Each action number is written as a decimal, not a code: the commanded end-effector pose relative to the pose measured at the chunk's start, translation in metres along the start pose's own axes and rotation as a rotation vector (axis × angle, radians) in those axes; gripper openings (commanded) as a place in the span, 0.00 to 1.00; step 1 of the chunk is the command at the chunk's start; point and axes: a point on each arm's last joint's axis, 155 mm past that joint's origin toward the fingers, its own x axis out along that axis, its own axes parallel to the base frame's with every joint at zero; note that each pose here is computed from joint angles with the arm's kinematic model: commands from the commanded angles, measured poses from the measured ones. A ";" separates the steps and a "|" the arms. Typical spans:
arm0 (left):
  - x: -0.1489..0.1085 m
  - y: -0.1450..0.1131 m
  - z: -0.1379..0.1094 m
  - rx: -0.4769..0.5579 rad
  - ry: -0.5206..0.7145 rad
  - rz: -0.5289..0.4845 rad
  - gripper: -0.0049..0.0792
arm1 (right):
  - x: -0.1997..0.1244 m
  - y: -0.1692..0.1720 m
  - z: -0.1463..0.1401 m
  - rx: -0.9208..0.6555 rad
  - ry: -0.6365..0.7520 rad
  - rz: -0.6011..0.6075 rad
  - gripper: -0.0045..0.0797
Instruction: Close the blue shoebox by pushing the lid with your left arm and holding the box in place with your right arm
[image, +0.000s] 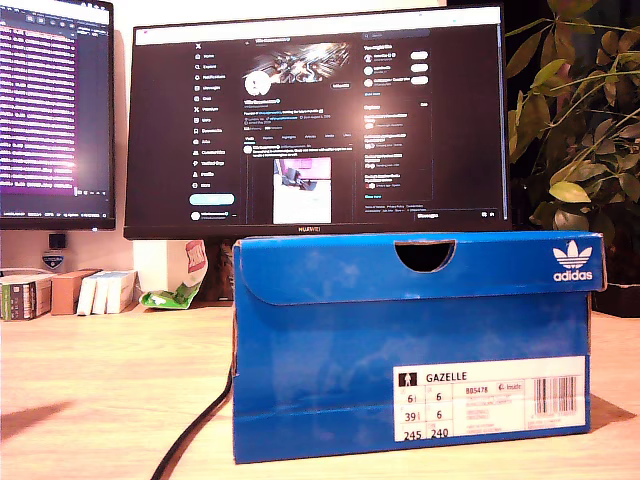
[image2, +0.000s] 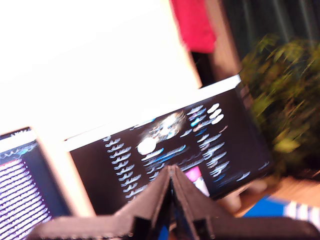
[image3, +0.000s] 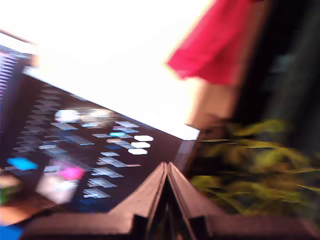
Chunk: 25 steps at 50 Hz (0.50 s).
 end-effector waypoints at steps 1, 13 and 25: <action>0.004 0.001 -0.009 0.036 0.017 0.003 0.04 | 0.002 0.000 -0.004 -0.023 0.009 -0.007 0.04; 0.015 -0.005 0.001 -0.040 -0.037 -0.044 0.04 | 0.003 0.014 0.003 0.028 -0.033 0.070 0.04; 0.033 -0.024 -0.030 -0.147 0.023 -0.145 0.04 | 0.012 0.041 -0.024 0.108 0.053 0.178 0.04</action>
